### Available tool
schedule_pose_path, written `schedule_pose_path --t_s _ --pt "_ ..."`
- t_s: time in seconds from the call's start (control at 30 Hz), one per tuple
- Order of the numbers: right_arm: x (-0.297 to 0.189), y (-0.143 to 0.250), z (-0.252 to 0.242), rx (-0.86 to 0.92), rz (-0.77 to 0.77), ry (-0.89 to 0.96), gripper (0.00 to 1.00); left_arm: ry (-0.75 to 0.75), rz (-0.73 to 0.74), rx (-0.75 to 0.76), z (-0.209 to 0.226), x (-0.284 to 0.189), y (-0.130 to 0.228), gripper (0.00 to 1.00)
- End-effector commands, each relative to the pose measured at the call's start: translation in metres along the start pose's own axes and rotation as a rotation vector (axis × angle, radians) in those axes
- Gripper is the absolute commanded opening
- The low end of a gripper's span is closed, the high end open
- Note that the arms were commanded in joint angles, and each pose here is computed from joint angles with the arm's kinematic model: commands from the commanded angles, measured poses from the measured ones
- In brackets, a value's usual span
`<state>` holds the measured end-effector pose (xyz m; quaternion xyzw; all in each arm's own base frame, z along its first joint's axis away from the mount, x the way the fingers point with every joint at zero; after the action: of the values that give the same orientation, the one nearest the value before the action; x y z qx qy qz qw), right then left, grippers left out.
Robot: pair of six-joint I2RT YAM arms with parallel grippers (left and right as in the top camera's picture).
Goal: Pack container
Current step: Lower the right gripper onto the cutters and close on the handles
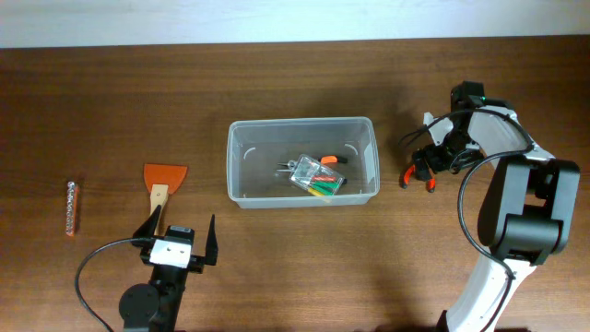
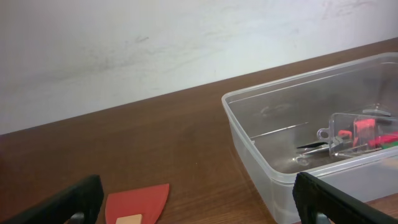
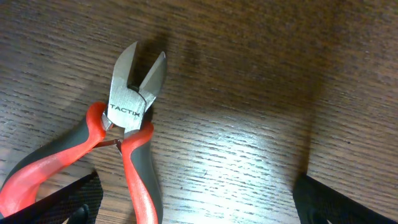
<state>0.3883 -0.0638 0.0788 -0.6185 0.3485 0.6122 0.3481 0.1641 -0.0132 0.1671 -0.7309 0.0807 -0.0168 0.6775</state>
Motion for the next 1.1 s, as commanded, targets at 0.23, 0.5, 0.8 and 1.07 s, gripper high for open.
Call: schedule_pose_path --t_s 0.23,0.5,0.8,1.07 --pt "0.0093 0.0019 0.0038 0.011 0.020 -0.012 1.00 -0.001 0.001 0.012 0.0000 0.0002 0.0014 0.99" --pt "0.0093 0.0010 0.0030 0.011 0.014 -0.008 0.72 -0.001 0.001 0.012 0.0000 0.0002 0.0014 0.99" --pt "0.0093 -0.0003 0.0046 0.011 0.000 -0.025 0.57 -0.001 0.001 0.012 0.0000 0.0002 0.0014 0.99" --pt "0.0092 -0.0006 0.0048 0.011 -0.002 -0.028 0.46 -0.001 0.001 0.012 0.0000 0.0002 0.0014 0.99"
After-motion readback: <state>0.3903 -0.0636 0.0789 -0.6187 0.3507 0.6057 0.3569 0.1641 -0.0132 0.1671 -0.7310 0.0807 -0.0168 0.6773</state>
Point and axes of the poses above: each gripper's point midway between its finger pads, its own x axis out along the fingers, its own z axis along the line the jaws close on, y = z × x, the point moved 8 cm from there along -x, back along the fingers, and after that the axes turned 15 degrees about -x, right-handed, at the moved point
